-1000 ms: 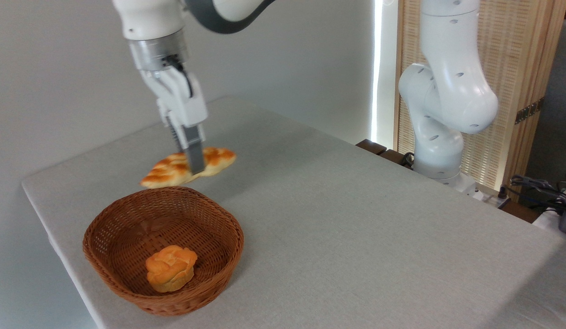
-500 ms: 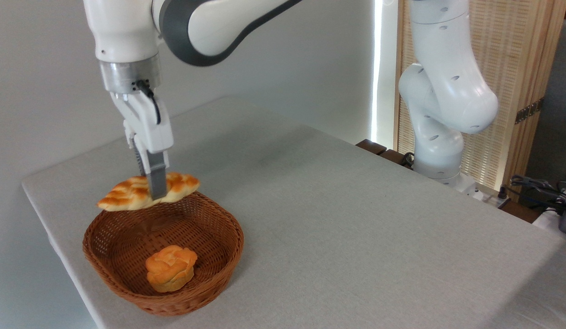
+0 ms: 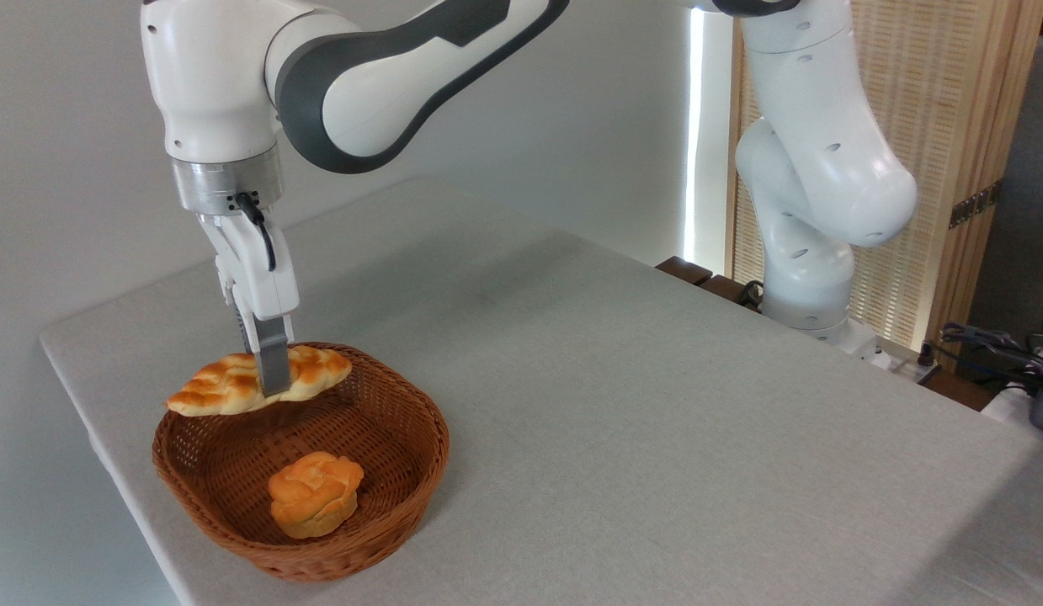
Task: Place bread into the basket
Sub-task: 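Lower the roll into the basket beside the orange bun and release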
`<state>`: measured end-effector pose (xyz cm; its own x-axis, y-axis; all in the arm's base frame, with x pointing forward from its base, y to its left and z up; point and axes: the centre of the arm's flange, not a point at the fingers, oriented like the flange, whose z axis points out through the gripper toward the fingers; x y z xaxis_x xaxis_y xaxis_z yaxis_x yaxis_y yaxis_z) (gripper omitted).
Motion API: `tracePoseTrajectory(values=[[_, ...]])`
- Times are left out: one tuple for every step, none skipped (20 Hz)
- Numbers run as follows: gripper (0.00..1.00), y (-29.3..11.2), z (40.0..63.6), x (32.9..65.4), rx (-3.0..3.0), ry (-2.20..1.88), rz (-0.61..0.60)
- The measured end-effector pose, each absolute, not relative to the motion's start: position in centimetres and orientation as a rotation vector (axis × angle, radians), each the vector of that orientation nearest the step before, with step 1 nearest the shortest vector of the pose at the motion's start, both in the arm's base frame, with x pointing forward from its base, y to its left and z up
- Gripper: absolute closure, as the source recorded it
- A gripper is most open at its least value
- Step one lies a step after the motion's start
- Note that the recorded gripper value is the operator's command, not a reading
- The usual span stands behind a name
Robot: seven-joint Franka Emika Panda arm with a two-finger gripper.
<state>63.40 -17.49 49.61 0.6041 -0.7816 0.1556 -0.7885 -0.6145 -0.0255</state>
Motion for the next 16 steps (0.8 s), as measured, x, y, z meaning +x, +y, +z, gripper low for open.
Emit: tracePoseTrajectory(values=[[0.0,-17.51,49.57,63.38,2.772,-1.358,0.233],[0.0,-17.54,49.54,63.37,2.772,-1.359,0.232],[0.0,-17.59,49.5,63.34,2.771,-1.36,0.231],[0.0,-17.7,49.44,63.3,2.769,-1.362,0.229],[0.0,-17.76,49.41,63.27,2.769,-1.363,0.228],[0.0,-17.85,49.34,63.23,2.767,-1.365,0.226],[0.0,-17.89,49.31,63.21,2.767,-1.366,0.225],[0.0,-17.93,49.27,63.19,2.766,-1.367,0.224],[0.0,-17.94,49.26,63.19,2.766,-1.367,0.224],[0.0,-17.95,49.25,63.18,2.766,-1.367,0.223],[0.0,-17.95,49.25,63.18,2.766,-1.367,0.223],[0.0,-17.95,49.25,63.18,2.766,-1.367,0.223],[0.0,-17.95,49.25,63.18,2.766,-1.367,0.223],[0.0,-17.94,49.26,63.18,2.766,-1.367,0.223],[0.0,-17.94,49.28,63.19,2.766,-1.367,0.224],[0.0,-17.89,49.41,63.2,2.767,-1.366,0.228]])
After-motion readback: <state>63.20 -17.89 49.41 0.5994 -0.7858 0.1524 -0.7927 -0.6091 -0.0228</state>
